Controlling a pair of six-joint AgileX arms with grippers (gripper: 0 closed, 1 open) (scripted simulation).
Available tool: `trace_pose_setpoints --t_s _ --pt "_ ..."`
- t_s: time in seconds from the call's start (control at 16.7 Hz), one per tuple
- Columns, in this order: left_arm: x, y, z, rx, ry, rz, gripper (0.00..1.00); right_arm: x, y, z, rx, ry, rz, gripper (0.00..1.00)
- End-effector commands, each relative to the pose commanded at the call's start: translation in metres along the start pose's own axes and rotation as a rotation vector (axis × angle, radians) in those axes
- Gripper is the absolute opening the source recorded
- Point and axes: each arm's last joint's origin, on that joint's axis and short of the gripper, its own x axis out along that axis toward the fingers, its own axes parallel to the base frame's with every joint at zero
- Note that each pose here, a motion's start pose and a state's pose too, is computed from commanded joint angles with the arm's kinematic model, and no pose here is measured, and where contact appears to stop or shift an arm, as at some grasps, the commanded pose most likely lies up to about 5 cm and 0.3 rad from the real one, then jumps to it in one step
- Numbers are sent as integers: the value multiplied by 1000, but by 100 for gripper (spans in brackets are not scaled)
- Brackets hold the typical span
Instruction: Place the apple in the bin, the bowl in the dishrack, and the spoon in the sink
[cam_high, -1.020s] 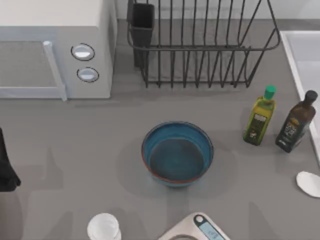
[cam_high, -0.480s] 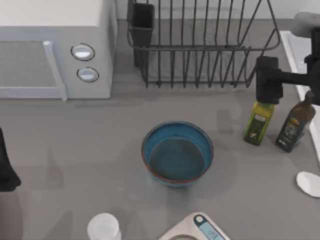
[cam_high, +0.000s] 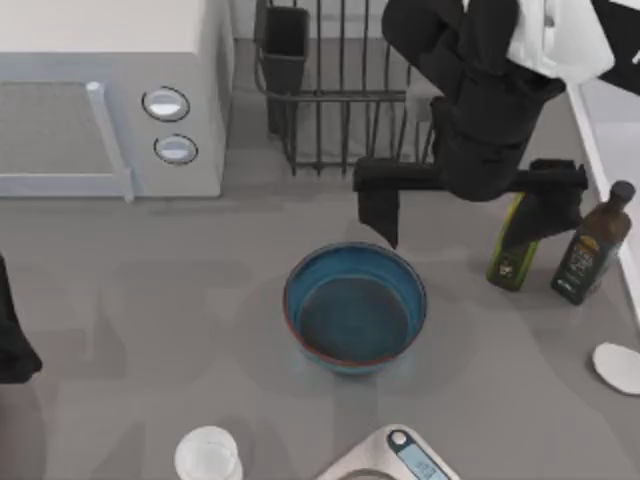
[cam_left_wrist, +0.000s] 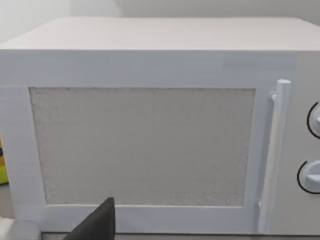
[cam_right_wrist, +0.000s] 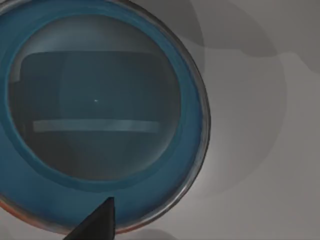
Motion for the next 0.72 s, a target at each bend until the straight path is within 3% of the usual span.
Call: trace_pose_setpoints --t_s 0.18,0.72 --pt "0 0 0 0 0 0 100 11 13 3 1 45 -32 100" --pt "0 0 0 0 0 0 100 25 13 4 0 47 -33 100"
